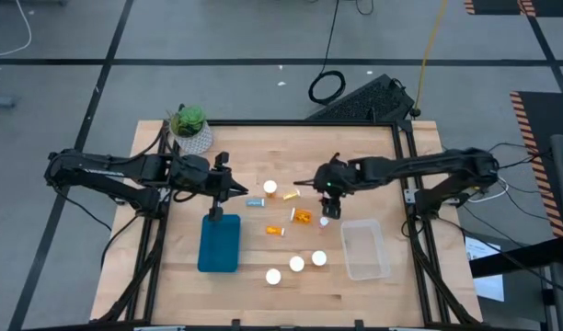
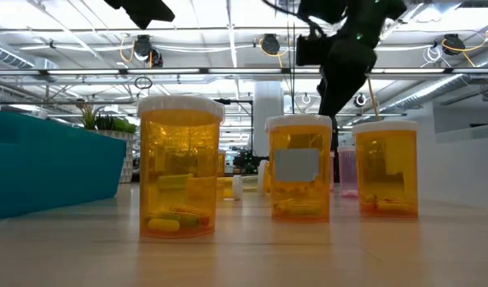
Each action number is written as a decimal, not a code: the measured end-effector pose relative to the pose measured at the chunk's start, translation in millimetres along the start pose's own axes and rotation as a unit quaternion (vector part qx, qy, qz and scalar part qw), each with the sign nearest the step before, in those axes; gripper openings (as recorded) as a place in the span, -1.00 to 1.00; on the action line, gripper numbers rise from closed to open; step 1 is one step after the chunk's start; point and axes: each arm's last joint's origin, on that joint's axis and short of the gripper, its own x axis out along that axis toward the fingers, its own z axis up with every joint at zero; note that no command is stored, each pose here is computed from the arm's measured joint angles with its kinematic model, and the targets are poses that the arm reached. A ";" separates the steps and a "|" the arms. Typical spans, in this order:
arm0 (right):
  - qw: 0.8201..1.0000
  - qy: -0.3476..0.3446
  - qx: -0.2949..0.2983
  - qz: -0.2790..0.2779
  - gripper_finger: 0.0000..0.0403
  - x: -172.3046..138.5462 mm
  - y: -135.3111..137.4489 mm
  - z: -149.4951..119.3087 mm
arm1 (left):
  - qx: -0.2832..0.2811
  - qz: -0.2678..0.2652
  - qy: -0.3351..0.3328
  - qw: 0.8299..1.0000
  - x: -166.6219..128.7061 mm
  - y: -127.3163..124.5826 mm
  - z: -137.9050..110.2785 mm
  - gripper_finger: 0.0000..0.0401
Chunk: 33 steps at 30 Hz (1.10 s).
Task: Pick and place medicine bottles into bin by pill shape (circle, oval)
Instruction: Put the pink bottled tablet into the transparent bin
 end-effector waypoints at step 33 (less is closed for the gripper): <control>0.994 0.111 0.004 -0.001 -0.32 47.9 -26.8 2.6 | 0.010 0.000 0.001 1.000 0.0 0.0 -0.1 -0.84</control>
